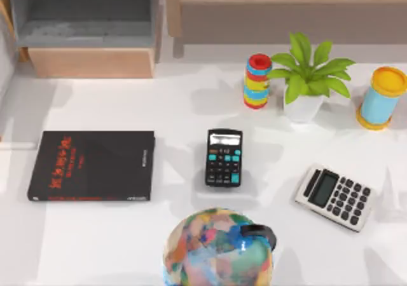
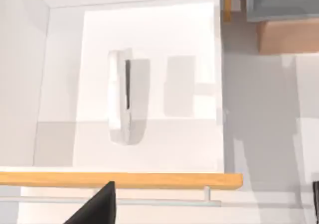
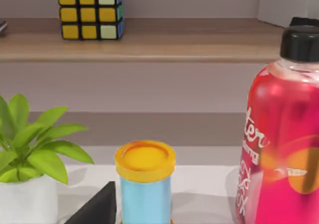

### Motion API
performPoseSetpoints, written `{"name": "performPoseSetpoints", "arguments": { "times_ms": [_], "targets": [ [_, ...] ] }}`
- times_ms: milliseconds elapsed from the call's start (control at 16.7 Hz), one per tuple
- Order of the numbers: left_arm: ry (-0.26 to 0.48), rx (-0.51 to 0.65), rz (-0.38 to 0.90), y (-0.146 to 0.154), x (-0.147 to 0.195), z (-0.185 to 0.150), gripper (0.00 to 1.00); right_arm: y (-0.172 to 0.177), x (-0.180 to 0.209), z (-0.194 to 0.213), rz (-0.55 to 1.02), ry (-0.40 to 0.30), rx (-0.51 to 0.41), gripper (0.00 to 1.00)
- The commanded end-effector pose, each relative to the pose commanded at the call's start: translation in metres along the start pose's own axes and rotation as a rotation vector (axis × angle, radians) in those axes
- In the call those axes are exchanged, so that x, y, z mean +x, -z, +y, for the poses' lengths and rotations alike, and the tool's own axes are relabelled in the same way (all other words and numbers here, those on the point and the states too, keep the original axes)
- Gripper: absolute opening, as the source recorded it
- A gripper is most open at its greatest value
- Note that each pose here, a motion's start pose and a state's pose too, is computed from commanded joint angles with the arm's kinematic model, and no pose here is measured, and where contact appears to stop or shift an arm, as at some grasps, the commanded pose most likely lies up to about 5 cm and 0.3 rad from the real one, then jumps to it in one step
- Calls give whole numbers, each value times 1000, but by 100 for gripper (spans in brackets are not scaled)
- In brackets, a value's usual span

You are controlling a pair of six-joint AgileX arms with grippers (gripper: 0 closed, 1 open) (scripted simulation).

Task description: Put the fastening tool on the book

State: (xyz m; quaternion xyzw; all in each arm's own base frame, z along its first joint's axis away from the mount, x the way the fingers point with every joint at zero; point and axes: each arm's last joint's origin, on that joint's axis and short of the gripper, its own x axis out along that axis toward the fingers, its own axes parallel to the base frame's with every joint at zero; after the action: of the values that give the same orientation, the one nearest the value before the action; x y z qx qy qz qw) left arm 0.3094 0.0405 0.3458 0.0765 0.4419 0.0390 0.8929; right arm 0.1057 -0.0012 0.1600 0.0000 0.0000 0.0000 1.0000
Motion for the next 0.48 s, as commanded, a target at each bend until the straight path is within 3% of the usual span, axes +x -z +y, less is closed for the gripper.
{"name": "performPoseSetpoints", "arguments": {
  "times_ms": [240,480],
  "targets": [
    [26,-22,264,-50,92,43,100,0,0,0,0,0,0,100],
    [73,-66,453,-51,180,85,100,0,0,0,0,0,0,100]
  ]
}}
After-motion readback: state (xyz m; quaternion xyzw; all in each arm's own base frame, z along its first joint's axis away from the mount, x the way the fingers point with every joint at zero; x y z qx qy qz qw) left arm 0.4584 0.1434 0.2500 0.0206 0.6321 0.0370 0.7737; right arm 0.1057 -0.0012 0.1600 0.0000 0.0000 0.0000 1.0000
